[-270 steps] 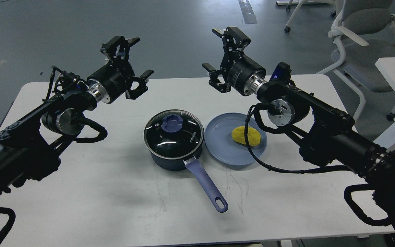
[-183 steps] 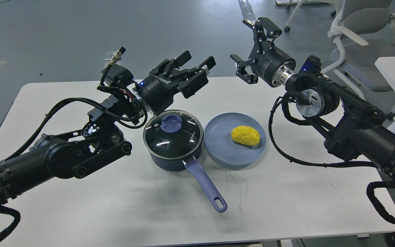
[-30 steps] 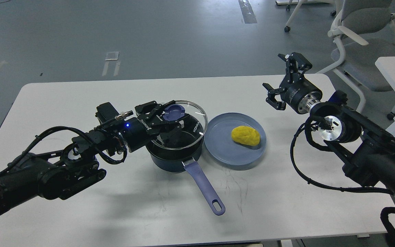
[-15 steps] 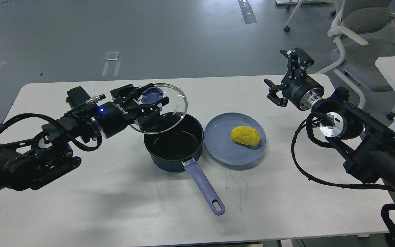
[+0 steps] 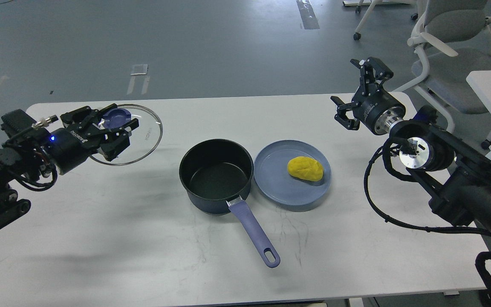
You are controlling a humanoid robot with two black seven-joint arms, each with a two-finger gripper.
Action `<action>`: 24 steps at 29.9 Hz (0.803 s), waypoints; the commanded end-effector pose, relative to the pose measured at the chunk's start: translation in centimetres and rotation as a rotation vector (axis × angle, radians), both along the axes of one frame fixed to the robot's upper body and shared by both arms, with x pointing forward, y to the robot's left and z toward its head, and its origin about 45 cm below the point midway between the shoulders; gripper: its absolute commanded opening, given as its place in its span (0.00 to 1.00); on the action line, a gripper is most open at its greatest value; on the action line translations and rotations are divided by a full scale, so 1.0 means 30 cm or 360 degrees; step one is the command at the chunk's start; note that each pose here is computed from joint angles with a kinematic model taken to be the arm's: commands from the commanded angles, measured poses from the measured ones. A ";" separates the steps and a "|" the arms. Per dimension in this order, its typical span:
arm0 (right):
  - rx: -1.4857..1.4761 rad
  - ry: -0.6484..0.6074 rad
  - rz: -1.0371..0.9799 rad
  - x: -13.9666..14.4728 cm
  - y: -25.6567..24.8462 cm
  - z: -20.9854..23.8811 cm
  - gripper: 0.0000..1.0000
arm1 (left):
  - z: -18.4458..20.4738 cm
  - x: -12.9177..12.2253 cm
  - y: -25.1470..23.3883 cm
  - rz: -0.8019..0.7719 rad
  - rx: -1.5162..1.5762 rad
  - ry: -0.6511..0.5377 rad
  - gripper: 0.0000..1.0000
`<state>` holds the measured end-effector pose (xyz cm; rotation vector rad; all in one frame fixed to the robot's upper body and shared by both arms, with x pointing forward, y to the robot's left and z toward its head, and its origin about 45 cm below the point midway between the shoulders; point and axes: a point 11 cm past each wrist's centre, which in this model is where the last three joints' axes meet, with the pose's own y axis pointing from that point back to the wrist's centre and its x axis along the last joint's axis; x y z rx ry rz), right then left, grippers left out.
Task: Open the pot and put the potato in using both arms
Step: 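Lift the glass lid off the saucepan with the left gripper, then lower the glass lid onto the table beside the saucepan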
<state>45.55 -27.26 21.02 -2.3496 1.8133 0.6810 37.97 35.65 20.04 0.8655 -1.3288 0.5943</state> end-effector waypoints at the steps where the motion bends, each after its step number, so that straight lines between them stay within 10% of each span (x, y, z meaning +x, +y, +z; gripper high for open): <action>1: -0.0006 0.0001 -0.0004 0.000 -0.005 0.000 1.00 | -0.044 -0.026 0.029 0.0051 -0.0009 0.0053 0.40; 24: -0.0032 0.0027 -0.0031 -0.002 -0.031 -0.023 1.00 | -0.235 -0.134 0.027 0.0110 -0.0034 0.0252 0.41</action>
